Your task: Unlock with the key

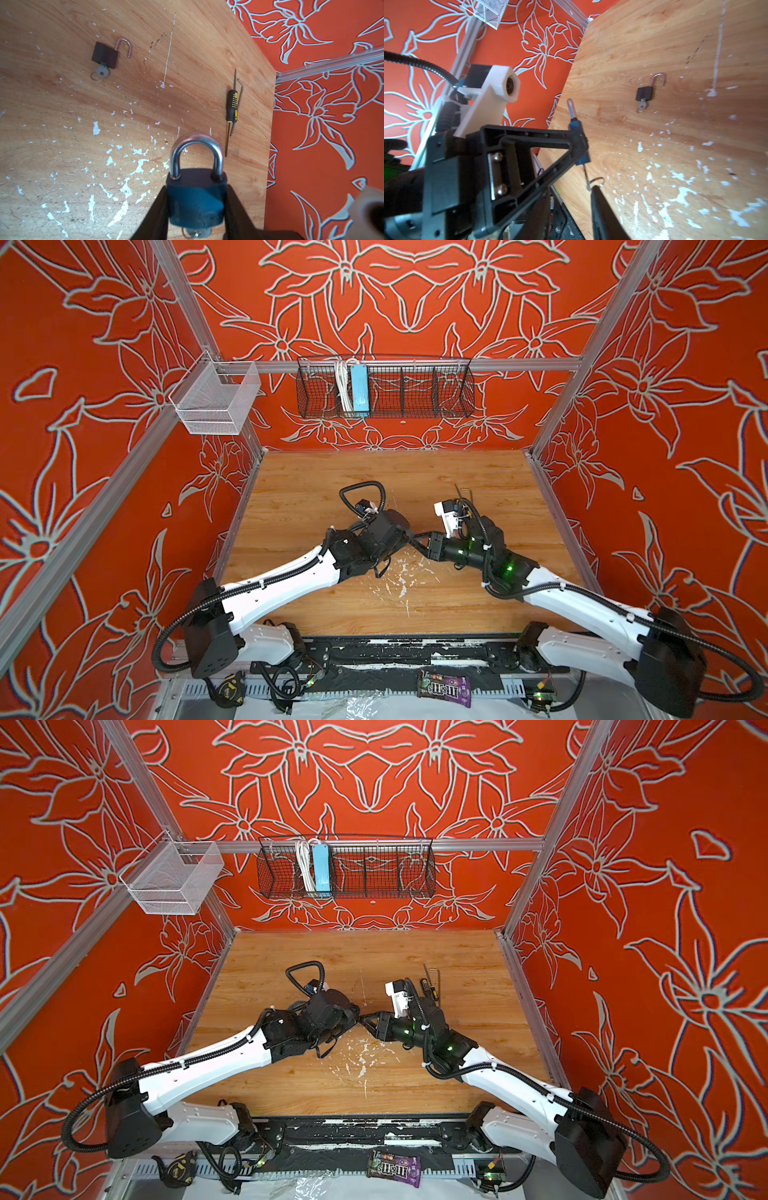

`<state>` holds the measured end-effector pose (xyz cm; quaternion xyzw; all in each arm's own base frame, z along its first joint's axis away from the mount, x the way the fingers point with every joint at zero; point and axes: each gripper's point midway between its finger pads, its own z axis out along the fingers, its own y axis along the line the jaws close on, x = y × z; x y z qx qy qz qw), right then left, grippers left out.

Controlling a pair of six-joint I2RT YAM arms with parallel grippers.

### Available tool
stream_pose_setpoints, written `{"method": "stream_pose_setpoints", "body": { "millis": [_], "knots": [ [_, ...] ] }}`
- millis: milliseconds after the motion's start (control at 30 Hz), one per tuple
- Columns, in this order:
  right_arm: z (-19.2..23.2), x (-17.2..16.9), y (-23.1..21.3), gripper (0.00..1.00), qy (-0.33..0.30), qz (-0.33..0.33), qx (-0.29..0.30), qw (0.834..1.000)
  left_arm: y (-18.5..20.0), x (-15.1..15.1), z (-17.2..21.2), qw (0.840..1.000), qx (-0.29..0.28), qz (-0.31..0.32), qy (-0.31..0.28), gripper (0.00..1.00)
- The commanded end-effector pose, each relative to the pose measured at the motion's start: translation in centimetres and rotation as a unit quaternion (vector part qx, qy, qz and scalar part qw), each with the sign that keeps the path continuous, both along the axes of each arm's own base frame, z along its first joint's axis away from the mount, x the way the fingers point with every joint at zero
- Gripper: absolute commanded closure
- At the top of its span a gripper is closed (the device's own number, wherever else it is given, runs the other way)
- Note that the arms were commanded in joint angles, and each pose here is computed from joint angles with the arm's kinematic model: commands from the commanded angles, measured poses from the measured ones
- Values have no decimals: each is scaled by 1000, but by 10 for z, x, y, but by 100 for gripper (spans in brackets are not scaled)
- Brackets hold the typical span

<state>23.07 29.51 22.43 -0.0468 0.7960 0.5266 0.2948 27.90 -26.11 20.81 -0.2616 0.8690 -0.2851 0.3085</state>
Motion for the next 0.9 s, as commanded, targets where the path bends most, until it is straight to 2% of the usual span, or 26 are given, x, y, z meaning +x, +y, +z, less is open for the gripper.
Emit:
{"method": "stream_pose_setpoints", "body": {
  "millis": [0,133,600,867],
  "knots": [
    [11,-1,9,70,-6,20,29,999,-2,6,20,999,-27,9,-23,100],
    [2,2,9,74,-5,17,16,1000,-3,7,22,999,-32,9,-27,100],
    [-15,12,3,77,-14,-7,-29,999,-5,7,24,999,-41,11,-25,100],
    [-11,16,9,87,-23,-5,-20,1000,-12,7,27,998,-55,-1,-24,100]
  ]
}}
